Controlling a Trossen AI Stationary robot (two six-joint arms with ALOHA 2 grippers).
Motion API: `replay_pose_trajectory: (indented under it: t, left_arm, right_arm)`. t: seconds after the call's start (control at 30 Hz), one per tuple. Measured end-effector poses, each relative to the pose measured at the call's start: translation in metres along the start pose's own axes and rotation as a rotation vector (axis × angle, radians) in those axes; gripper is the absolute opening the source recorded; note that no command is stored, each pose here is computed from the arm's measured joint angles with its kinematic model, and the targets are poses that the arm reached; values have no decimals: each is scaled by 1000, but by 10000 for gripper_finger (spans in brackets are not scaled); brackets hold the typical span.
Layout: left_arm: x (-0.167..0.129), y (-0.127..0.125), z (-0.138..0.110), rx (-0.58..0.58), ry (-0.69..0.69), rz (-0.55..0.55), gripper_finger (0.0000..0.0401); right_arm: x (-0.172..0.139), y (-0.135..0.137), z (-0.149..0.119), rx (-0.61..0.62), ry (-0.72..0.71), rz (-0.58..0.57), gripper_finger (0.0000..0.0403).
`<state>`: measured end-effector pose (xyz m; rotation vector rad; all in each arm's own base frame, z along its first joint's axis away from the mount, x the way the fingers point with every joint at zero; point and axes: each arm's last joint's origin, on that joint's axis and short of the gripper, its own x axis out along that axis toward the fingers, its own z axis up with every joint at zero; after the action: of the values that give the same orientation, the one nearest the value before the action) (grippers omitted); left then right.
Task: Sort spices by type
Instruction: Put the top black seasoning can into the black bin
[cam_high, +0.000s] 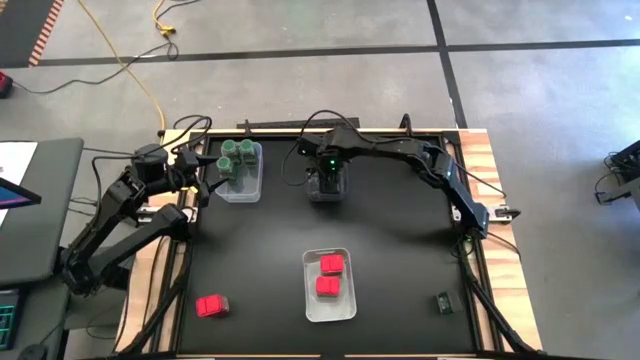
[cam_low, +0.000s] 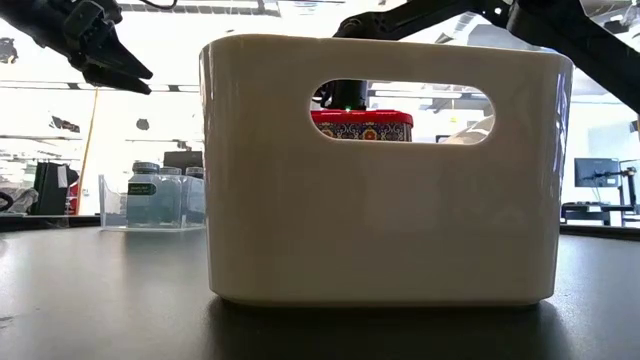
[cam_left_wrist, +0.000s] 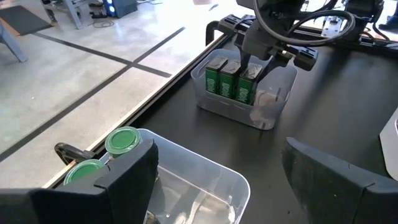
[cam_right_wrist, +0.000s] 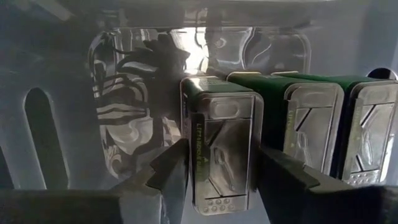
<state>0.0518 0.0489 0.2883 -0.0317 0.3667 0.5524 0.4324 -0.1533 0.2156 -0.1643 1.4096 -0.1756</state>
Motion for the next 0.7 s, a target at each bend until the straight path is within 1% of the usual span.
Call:
replay_pose_trajectory:
  t: [0.33, 0.7]
  left_arm:
    - [0, 0, 0, 0, 0, 0, 324]
    - [0, 0, 0, 0, -1, 0, 324]
  right_arm:
    - [0, -1, 0, 3, 1, 0, 199]
    - [0, -2, 0, -1, -1, 0, 250]
